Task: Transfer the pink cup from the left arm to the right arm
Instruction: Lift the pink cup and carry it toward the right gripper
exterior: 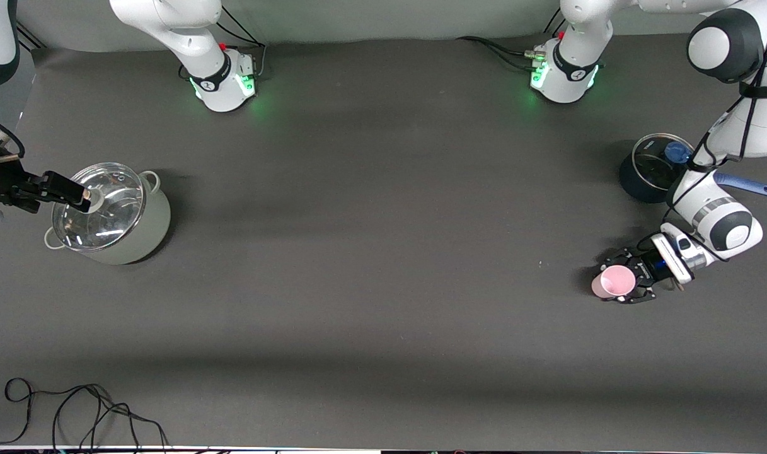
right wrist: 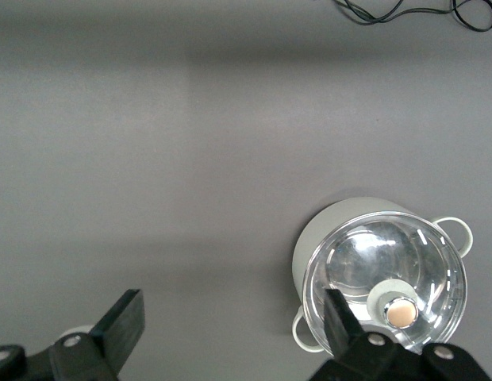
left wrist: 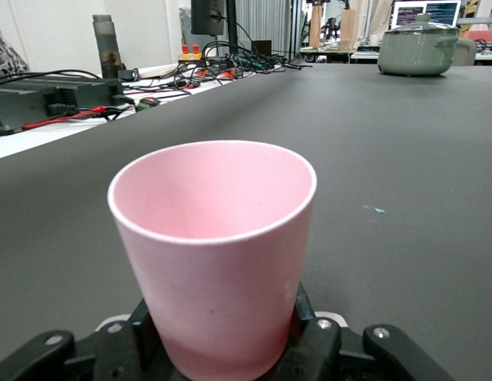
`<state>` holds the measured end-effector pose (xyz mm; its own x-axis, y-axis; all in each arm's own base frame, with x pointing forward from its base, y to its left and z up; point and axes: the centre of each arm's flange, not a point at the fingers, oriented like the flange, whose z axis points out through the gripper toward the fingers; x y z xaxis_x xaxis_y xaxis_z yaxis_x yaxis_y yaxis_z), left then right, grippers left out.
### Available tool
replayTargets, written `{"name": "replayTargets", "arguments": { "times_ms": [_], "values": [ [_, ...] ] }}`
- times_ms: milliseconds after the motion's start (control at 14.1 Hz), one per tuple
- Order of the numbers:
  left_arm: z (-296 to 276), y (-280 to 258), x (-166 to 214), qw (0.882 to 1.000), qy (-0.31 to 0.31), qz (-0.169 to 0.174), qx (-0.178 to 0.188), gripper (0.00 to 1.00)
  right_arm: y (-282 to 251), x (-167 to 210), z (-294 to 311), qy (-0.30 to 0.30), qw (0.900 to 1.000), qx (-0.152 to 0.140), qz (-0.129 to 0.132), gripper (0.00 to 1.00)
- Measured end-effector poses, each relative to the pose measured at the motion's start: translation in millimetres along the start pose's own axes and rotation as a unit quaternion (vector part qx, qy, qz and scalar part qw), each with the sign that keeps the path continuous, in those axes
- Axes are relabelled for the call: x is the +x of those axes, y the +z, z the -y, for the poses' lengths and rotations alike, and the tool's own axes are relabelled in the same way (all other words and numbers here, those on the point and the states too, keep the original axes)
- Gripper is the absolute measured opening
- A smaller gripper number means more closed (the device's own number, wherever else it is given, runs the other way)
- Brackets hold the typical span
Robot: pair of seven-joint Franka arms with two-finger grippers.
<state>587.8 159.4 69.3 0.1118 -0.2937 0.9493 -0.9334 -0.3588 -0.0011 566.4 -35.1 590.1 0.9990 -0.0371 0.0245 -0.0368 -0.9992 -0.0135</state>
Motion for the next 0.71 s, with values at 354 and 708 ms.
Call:
{"name": "replayTargets", "arguments": {
  "times_ms": [354, 708],
  "values": [
    [26.3, 45.9, 92.5, 0.998, -0.050, 0.024, -0.009, 0.65, 0.0, 0.0, 0.0, 0.000, 1.000, 0.000, 0.000, 1.00],
    [5.8, 135.5, 221.5, 0.992, -0.112, 0.052, -0.014, 0.65, 0.0, 0.0, 0.0, 0.000, 1.000, 0.000, 0.000, 1.00]
  ]
}}
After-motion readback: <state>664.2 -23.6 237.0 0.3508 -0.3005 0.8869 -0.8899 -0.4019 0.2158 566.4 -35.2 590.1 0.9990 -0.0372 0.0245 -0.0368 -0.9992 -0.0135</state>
